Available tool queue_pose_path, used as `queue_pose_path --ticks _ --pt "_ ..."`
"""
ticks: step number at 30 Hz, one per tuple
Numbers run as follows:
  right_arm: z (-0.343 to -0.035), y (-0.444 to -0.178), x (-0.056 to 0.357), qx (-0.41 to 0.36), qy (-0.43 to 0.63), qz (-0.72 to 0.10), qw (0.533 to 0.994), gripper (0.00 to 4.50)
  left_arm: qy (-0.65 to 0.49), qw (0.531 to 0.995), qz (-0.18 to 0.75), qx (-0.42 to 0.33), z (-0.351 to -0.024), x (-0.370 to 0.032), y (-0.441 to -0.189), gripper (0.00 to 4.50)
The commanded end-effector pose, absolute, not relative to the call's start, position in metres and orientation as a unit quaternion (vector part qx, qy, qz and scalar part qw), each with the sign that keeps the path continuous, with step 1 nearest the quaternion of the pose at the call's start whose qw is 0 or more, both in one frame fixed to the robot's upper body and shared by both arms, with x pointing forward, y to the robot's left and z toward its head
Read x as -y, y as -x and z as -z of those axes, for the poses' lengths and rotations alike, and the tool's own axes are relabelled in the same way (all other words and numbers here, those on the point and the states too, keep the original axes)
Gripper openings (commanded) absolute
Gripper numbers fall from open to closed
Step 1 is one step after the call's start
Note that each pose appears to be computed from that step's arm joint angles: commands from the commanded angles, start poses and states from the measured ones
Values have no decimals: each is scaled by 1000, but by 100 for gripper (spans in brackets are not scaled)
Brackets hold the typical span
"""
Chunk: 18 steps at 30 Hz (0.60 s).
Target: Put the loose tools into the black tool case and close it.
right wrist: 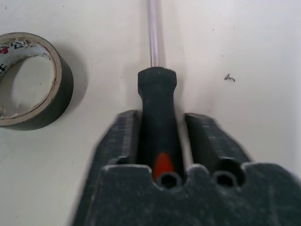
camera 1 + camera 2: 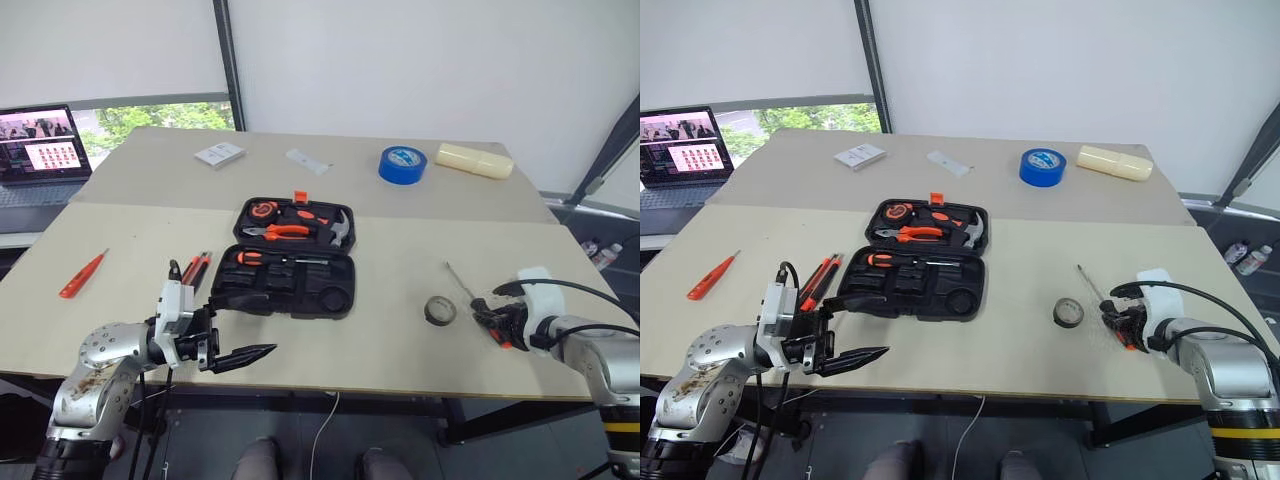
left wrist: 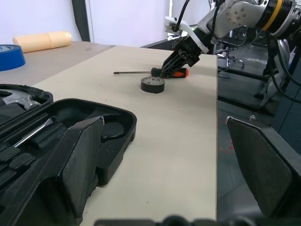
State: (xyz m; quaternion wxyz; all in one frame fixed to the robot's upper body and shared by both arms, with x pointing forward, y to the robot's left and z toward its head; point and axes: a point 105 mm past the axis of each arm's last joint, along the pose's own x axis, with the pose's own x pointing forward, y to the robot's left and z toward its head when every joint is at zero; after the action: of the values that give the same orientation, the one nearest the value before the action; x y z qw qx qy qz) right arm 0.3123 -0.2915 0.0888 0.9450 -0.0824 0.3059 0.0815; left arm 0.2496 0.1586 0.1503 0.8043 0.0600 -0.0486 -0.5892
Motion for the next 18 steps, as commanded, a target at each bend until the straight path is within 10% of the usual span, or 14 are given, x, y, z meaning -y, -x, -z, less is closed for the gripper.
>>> queue_pose_path --ticks 1,8,18 --pt "-102 -310 300 -281 79 -56 955 95 -68 812 573 83 -168 -160 -251 450" --pt "-166 -331 254 -104 125 -206 965 95 -50 856 507 92 -171 -180 -254 450" --pt "-202 -373 91 -38 320 -490 810 95 -43 940 327 84 -153 -248 -255 450"
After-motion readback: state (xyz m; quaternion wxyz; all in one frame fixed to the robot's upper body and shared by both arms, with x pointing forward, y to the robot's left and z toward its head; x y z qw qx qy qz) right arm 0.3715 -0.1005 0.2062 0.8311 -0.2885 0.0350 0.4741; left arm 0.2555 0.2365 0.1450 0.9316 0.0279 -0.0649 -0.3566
